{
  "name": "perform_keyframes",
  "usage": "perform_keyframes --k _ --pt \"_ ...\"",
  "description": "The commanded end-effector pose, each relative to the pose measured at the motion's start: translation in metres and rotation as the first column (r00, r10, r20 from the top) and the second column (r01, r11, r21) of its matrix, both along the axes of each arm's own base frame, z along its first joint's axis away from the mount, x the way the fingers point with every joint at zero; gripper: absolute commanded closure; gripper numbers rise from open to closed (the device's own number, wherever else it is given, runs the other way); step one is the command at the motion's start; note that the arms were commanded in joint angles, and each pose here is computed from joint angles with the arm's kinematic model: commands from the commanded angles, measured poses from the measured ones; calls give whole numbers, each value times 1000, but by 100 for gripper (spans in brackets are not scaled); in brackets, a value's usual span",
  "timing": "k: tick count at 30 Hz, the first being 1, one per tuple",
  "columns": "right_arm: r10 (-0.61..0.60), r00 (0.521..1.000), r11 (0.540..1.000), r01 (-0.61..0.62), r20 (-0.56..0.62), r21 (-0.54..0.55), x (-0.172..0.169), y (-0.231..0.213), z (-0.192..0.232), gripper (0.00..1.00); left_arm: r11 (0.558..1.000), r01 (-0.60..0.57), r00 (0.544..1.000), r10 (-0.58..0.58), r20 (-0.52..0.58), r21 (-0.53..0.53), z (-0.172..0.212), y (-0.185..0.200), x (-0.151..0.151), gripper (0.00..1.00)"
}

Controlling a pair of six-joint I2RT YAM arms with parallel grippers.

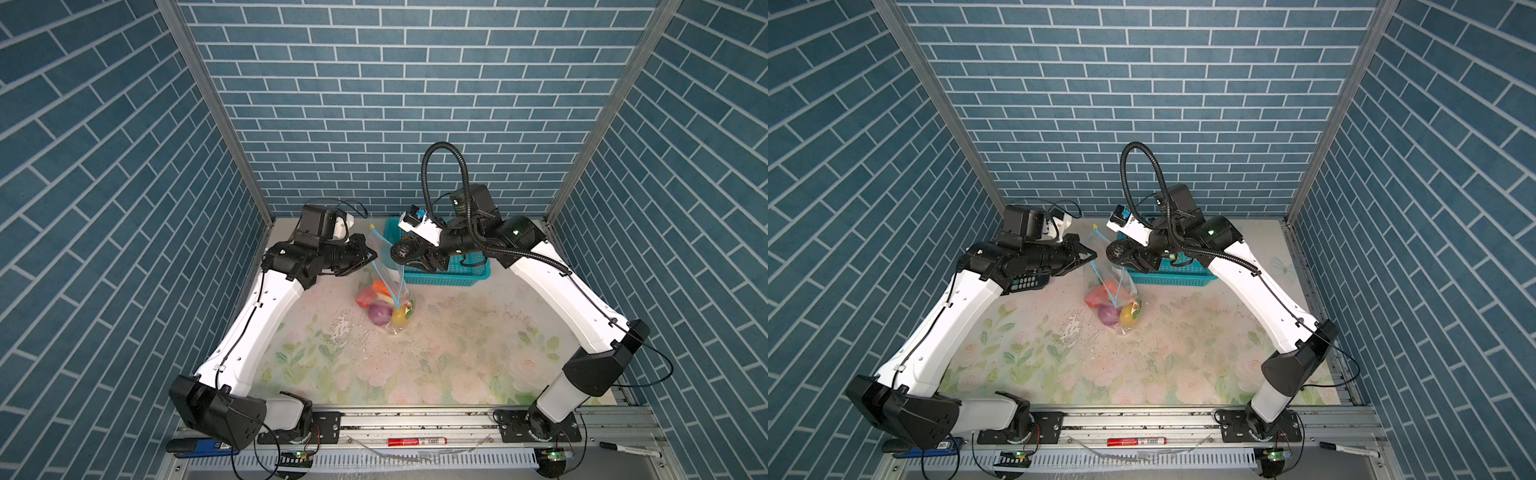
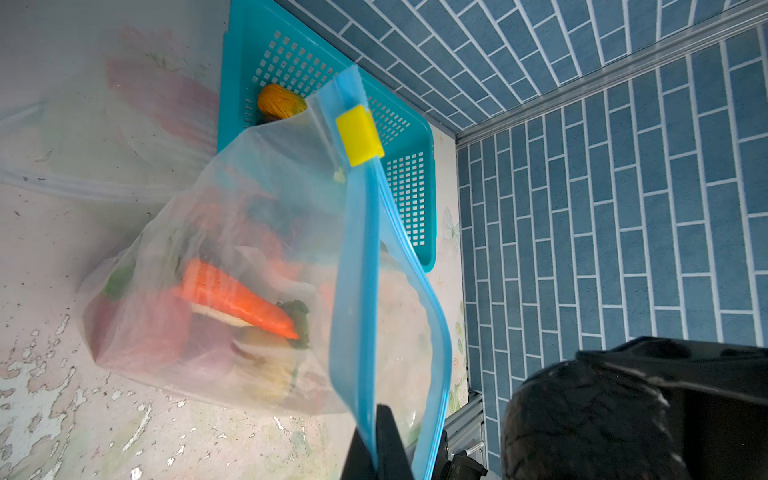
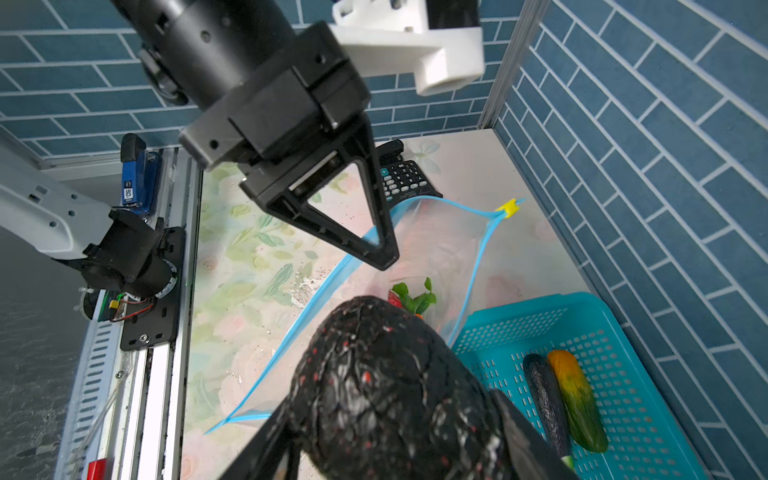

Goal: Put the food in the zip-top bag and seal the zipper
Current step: 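Lift the avocado with the right gripper and carry it toward the bag, then lower the avocado into the bag mouth held by the left gripper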

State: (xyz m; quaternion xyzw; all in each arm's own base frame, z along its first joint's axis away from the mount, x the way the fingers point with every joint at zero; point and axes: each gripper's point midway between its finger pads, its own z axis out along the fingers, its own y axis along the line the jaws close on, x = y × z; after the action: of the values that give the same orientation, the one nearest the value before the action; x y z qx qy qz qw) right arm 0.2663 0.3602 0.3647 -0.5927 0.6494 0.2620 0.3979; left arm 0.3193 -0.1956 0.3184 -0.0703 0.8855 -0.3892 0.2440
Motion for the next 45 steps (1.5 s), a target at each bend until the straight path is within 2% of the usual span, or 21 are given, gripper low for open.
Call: perform_keyframes --k 1,21,45 --pt "74 996 997 -74 57 -14 -12 3 -1 48 1000 11 999 -11 32 -11 13 -2 -2 100" --pt "181 983 976 -176 31 -130 -20 25 -30 54 1000 22 999 -21 32 -12 12 -5 -3 100" --pt "168 986 957 -160 13 -243 -7 24 -55 56 999 32 999 -31 34 -13 13 -9 -6 100"
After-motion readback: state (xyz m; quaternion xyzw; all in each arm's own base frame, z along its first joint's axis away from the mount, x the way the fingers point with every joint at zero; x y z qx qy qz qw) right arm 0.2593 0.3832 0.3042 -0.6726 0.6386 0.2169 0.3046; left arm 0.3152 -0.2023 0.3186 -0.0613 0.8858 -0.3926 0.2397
